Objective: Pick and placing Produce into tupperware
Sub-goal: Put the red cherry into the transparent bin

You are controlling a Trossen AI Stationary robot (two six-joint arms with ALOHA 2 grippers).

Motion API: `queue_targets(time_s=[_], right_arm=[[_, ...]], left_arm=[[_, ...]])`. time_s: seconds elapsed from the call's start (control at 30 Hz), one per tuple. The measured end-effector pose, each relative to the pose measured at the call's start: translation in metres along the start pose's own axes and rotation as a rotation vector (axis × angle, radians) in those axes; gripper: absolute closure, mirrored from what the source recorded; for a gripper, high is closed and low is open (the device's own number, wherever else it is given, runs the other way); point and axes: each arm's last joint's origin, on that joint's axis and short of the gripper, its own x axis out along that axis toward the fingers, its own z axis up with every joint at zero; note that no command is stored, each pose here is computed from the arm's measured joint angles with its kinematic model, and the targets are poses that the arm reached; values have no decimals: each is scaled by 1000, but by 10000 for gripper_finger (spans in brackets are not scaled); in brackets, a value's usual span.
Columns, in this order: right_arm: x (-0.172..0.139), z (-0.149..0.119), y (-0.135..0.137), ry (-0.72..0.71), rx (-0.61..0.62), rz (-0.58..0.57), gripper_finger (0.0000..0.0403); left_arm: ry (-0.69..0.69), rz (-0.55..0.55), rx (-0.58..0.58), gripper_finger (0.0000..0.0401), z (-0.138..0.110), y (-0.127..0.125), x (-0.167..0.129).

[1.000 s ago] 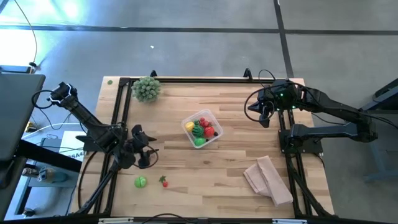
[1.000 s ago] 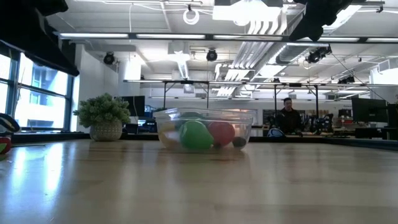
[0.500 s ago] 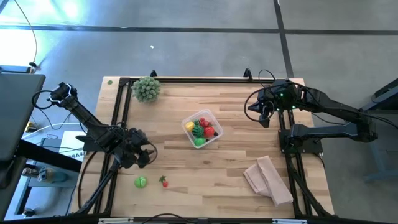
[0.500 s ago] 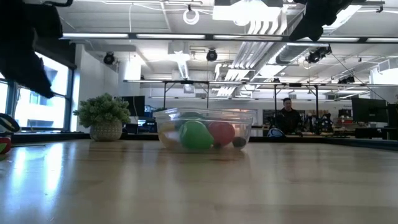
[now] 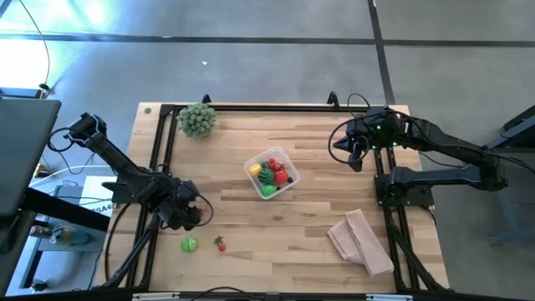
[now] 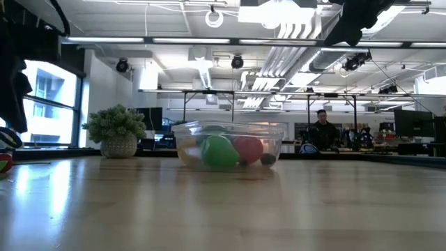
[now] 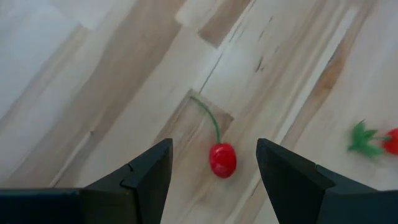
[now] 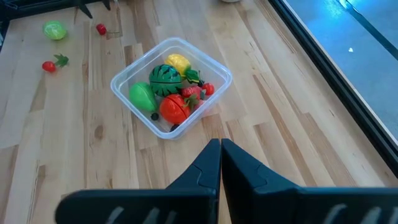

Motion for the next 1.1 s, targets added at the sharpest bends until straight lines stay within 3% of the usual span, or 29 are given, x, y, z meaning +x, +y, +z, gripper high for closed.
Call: queue_targets(time_s=[0.27,1.1], right_arm=[[0,0,0,0,0,0,399],[0,0,0,0,0,0,399]], left_arm=[[100,35,57,180,-7,-9,16],[108,32,103,180,-9,-16,25]])
